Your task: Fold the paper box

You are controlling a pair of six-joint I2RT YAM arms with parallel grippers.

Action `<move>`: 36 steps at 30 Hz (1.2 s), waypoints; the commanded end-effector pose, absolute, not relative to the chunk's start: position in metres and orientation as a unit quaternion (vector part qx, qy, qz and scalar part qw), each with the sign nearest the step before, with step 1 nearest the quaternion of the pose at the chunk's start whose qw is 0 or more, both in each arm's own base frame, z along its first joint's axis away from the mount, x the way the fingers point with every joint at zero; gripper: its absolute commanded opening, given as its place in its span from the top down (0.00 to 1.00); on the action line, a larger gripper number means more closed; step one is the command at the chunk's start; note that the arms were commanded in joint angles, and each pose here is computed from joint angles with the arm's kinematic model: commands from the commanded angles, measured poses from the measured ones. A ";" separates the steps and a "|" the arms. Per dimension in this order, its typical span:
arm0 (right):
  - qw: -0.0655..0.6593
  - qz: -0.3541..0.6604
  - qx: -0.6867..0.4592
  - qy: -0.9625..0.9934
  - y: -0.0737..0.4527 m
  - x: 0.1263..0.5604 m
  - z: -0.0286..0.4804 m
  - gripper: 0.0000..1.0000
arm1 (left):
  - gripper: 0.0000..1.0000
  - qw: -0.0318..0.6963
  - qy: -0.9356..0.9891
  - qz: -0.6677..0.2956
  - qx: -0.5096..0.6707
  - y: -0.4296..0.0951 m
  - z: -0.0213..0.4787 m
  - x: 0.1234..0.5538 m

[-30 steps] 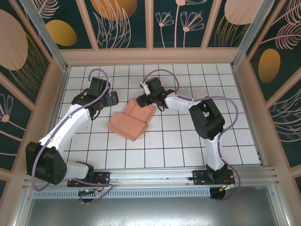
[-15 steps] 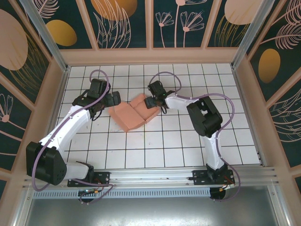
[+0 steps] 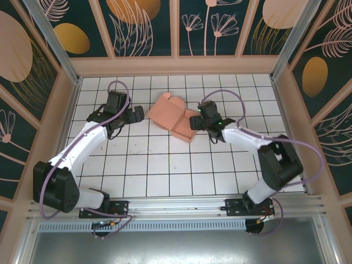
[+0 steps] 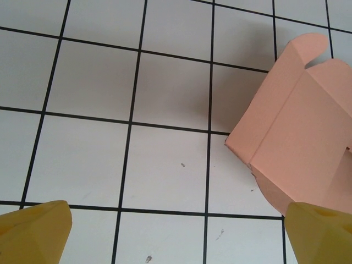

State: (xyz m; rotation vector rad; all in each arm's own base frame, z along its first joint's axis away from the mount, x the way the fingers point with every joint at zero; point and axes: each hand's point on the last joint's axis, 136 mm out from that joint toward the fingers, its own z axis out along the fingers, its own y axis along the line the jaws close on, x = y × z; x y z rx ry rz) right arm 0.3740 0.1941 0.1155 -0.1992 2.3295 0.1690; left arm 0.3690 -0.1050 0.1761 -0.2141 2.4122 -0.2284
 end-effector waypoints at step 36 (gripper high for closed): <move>0.436 0.181 -0.195 0.859 0.289 0.294 0.116 0.16 | 0.01 0.322 0.911 -0.155 -0.207 -0.167 0.137 0.347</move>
